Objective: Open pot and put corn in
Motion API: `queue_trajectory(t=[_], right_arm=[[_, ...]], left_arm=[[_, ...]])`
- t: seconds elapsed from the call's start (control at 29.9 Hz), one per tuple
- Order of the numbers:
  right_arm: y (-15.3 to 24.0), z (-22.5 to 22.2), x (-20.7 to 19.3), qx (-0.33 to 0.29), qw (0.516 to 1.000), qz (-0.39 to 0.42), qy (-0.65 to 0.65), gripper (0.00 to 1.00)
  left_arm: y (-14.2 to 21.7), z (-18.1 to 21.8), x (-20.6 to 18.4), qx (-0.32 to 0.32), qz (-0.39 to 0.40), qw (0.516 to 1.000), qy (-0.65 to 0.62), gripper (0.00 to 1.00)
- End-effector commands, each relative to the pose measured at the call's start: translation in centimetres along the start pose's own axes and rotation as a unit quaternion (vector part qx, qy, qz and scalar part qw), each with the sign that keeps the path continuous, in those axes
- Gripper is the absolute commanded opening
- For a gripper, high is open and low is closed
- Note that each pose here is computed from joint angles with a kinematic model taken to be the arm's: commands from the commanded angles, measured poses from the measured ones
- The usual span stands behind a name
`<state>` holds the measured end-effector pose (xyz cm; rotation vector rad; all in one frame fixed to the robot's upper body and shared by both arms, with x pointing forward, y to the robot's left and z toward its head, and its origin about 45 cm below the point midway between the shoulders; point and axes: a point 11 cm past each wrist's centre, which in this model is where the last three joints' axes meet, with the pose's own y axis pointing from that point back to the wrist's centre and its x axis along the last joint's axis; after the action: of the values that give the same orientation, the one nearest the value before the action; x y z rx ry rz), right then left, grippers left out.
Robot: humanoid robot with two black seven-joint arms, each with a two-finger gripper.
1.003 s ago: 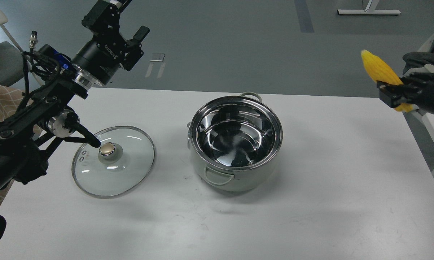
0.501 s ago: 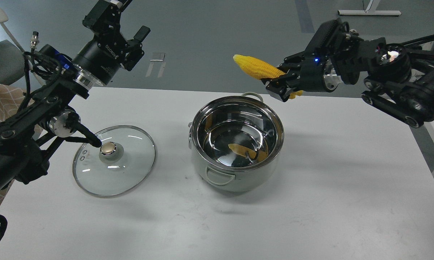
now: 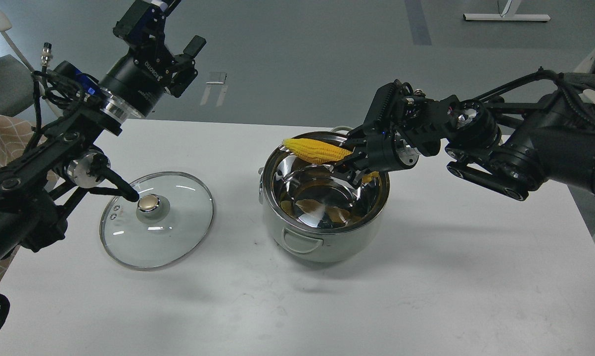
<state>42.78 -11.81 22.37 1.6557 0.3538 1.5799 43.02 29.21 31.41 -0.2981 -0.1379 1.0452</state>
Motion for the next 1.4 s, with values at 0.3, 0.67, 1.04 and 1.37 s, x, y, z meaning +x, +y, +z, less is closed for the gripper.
queue_trajectory(t=[0.3, 0.67, 1.04, 1.37], right_arm=[[-0.8, -1.2, -0.3, 0.016, 1.0, -0.004, -0.017, 0.44], [-0.9, -1.3, -0.3, 0.02, 0.999, -0.001, -0.029, 0.96], [3.9, 4.3, 4.5, -0.045, 0.972, 0.161, -0.163, 1.0], [9.7, 11.6, 2.3, -0.12, 0.826, 0.376, -0.404, 1.0]], left_arm=[[0.0, 0.0, 0.0, 0.0, 0.001, 1.0, 0.0, 0.93], [0.1, 0.0, 0.1, 0.0, 0.001, 1.0, 0.0, 0.93], [0.0, -0.4, 0.3, 0.004, 0.013, 1.0, -0.005, 0.98], [-2.5, -3.4, 1.0, 0.044, 0.048, 0.998, 0.019, 0.98]])
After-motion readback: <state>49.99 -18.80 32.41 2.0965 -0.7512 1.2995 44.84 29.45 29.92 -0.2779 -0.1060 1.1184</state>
